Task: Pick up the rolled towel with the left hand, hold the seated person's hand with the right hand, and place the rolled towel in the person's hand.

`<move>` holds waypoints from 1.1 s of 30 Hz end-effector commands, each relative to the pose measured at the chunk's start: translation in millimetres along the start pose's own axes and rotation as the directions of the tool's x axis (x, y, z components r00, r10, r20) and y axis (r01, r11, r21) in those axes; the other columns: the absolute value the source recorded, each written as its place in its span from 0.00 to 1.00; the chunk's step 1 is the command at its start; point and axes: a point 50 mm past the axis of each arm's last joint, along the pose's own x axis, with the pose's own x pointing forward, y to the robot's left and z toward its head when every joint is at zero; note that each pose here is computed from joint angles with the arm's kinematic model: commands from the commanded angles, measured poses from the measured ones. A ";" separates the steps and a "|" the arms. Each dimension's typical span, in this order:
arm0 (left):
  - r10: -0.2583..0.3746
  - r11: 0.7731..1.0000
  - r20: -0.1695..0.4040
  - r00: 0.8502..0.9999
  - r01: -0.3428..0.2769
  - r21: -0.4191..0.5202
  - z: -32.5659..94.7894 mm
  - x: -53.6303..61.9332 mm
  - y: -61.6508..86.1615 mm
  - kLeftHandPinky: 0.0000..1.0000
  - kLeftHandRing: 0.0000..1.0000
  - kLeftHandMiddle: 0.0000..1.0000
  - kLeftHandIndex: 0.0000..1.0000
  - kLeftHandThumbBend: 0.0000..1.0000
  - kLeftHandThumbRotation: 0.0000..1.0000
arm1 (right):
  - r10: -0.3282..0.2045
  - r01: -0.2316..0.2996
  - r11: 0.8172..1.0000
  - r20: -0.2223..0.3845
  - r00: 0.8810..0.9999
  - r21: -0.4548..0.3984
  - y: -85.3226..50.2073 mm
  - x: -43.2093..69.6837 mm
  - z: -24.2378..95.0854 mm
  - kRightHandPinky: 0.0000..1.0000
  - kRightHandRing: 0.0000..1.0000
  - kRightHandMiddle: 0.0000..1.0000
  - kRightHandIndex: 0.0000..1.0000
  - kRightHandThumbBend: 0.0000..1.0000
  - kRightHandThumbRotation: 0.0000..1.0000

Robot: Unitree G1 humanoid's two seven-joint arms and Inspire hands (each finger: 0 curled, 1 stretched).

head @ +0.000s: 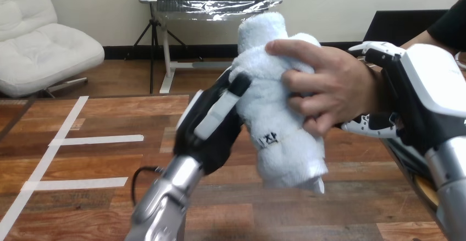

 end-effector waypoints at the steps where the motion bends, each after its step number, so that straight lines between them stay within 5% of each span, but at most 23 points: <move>1: 0.006 1.000 0.092 0.996 -0.005 -0.014 6.3 -2.3 -9.5 0.67 0.75 0.83 0.87 0.72 0.43 | -0.125 0.119 0.990 0.083 0.989 0.076 -2.2 5.0 21.4 0.64 0.81 0.83 0.72 0.63 0.00; 16: 0.054 0.999 0.153 0.987 -0.054 -0.005 10.0 -16.0 -6.1 0.69 0.77 0.83 0.89 0.71 0.43 | -0.212 0.189 0.968 0.130 0.969 0.165 11.5 -0.5 26.7 0.66 0.87 0.89 0.76 0.46 0.00; 33: 0.111 0.993 0.202 0.973 -0.118 0.023 13.0 -29.2 -3.6 0.72 0.79 0.84 0.90 0.70 0.41 | -0.217 0.190 0.957 0.107 0.970 0.217 18.0 -11.1 32.1 0.67 0.89 0.92 0.80 0.36 0.00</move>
